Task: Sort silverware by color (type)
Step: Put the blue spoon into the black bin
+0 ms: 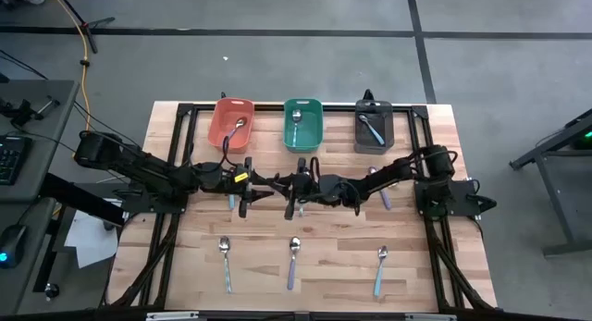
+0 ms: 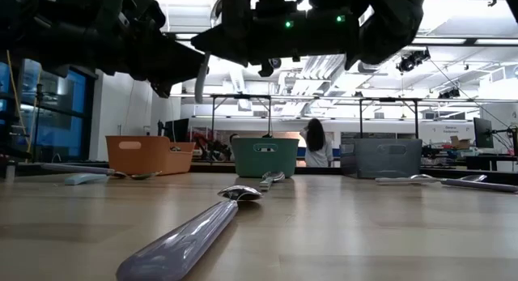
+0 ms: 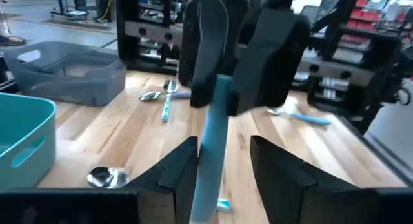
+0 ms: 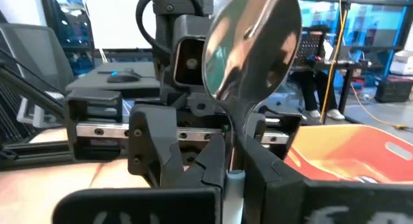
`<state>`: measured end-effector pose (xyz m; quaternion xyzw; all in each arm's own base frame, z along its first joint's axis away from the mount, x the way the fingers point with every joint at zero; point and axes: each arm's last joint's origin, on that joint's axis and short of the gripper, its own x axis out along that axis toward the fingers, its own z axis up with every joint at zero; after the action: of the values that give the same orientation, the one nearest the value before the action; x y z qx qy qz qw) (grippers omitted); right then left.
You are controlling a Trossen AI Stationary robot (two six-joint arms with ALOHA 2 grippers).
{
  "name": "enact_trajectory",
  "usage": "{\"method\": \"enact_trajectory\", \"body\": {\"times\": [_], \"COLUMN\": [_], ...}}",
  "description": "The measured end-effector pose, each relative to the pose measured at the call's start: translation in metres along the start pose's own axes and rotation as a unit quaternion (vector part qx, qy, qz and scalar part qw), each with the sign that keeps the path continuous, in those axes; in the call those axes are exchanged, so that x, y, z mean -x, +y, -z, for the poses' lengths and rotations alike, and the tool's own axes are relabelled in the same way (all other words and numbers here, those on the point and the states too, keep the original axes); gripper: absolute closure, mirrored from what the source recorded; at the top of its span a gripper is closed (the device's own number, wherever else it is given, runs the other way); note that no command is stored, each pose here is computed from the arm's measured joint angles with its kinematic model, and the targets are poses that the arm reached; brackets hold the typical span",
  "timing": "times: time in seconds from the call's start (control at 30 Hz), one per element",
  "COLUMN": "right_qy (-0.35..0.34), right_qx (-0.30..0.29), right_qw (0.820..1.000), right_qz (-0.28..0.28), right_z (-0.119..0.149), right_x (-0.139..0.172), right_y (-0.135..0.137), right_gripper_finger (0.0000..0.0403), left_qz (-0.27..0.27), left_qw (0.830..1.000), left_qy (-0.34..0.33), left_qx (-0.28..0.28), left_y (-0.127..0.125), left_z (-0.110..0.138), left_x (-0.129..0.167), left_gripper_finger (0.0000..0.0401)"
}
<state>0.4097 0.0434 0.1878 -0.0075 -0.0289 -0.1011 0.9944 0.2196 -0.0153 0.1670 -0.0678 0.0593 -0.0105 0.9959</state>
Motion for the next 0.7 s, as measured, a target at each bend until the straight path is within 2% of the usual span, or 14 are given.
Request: {"method": "enact_trajectory", "body": {"times": [0.3, 0.53, 0.7], "right_qy": [0.057, 0.119, 0.183], "right_qx": [0.019, 0.042, 0.018], "right_qw": [0.998, 0.987, 0.972], "right_qz": [0.023, 0.103, 0.148], "right_z": [-0.038, -0.086, -0.105], "right_x": [0.011, 0.039, 0.064], "right_y": [-0.019, -0.047, -0.078], "right_gripper_finger": [0.04, 0.0401, 0.0401], "left_qz": [-0.016, -0.019, -0.02], "left_qw": [1.0, 0.999, 0.999], "left_qy": [0.015, 0.015, 0.017], "left_qx": [-0.022, -0.026, -0.031], "left_y": [0.001, 0.001, 0.001], "left_z": [0.003, 0.003, 0.004], "left_x": [0.0, 0.0, 0.0], "left_gripper_finger": [0.0261, 0.0261, 0.0261]}}
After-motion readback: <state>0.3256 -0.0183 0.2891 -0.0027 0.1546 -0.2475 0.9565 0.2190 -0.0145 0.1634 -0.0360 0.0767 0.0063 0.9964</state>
